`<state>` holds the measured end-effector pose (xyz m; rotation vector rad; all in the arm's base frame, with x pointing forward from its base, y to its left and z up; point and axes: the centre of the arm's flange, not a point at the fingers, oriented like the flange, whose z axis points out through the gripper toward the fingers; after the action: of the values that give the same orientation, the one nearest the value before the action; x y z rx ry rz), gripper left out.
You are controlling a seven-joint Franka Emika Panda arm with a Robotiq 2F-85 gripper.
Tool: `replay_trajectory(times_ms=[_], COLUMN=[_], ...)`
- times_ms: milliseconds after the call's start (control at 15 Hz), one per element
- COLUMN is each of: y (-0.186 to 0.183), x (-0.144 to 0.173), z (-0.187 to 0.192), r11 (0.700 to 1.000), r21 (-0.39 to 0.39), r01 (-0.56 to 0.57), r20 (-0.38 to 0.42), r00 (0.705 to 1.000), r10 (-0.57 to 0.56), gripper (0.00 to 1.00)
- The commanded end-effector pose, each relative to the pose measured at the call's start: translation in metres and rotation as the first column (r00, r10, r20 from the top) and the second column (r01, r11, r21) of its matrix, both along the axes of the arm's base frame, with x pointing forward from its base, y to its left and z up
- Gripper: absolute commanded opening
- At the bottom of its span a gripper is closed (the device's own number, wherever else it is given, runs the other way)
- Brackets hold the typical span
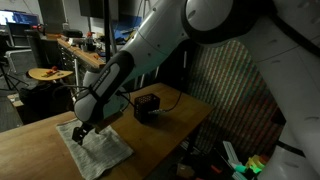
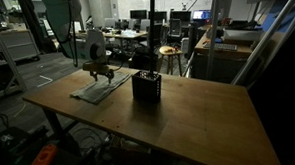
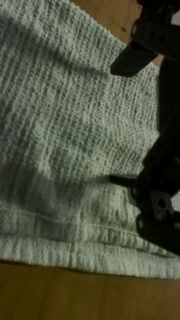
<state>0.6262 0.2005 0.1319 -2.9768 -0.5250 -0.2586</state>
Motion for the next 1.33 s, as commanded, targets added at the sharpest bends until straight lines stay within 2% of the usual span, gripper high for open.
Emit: replay_trajectory(times_ms=[0,267,333,400,533,1067,1133,1267], y=[0.0,0.001,0.001,0.001,0.002,0.003,0.003,0.005], x=[0.011,0.009,0.008,0.007,0.007,0.0,-0.001,-0.005], z=[-0.018,-0.024,-0.025,-0.024,-0.025,-0.019,-0.018,-0.015], r11=[1.0,1.0,1.0,1.0,1.0,1.0,1.0,1.0], r21=[0.004,0.002,0.003,0.004,0.002,-0.007,-0.006,0.001], r01=[-0.022,-0.027,-0.029,-0.03,-0.03,-0.021,-0.017,-0.019], r20=[0.014,0.007,0.004,0.002,-0.001,-0.016,-0.019,-0.027], r00=[1.0,1.0,1.0,1.0,1.0,1.0,1.0,0.999], r10=[0.022,0.027,0.029,0.03,0.03,0.021,0.017,0.019], gripper=[1.0,1.0,0.94,0.73,0.69,0.07,0.02,0.0])
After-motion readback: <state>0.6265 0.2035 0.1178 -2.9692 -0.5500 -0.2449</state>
